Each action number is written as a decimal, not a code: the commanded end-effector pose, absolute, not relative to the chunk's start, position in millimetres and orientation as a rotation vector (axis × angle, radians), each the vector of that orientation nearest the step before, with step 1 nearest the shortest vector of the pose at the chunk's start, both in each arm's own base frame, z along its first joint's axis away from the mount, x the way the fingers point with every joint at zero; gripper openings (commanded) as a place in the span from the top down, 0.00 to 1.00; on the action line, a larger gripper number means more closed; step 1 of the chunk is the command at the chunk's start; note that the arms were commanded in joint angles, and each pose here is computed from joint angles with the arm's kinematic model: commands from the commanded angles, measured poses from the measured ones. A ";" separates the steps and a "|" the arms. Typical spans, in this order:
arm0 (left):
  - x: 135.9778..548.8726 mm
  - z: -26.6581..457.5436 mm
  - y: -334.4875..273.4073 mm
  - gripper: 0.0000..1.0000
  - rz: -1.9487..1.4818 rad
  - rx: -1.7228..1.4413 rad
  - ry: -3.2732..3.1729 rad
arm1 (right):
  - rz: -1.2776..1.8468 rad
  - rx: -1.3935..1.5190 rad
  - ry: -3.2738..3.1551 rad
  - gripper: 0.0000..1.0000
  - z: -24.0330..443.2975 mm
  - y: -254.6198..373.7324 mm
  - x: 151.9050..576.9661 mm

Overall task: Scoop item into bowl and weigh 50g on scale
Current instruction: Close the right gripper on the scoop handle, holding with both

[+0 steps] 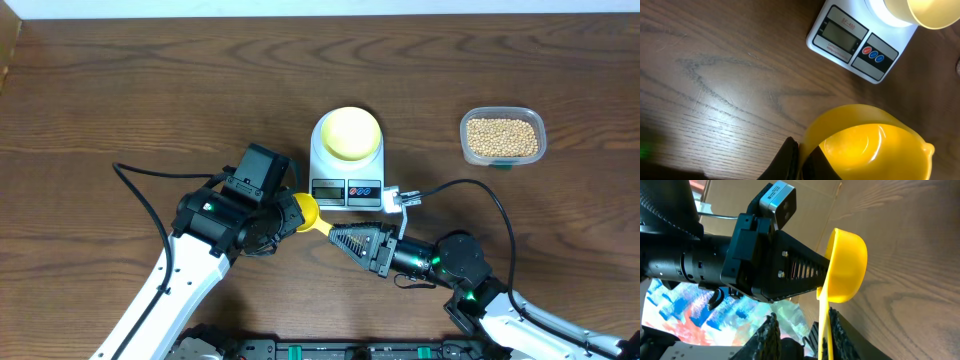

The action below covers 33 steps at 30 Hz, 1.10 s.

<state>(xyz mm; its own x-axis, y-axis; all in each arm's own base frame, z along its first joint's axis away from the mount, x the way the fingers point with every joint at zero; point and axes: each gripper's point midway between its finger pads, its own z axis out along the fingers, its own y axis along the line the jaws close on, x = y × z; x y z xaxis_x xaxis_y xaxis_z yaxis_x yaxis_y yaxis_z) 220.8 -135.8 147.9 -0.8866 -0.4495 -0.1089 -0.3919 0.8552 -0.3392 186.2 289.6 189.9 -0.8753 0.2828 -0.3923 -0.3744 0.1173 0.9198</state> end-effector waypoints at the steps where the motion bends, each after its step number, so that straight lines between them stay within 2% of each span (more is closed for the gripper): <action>1: 223.8 148.9 -132.6 0.93 -0.442 -0.690 2.819 | 1.842 -0.098 1.926 0.70 194.5 293.1 183.1; 6: 223.8 148.9 -132.8 0.93 -0.453 -0.776 2.804 | 1.854 -0.085 1.934 0.70 194.3 293.2 182.6; 13: 225.3 149.5 -133.4 0.93 -0.459 -0.777 2.798 | 1.826 -0.023 1.961 0.59 187.5 291.3 188.7; 20: 225.9 149.8 -133.8 0.93 -0.463 -0.787 2.793 | 1.805 0.004 1.983 0.67 182.0 290.3 191.3; 33: 221.4 149.3 -139.5 0.93 -0.463 -0.749 2.811 | 1.821 0.025 1.986 0.70 182.8 290.2 191.3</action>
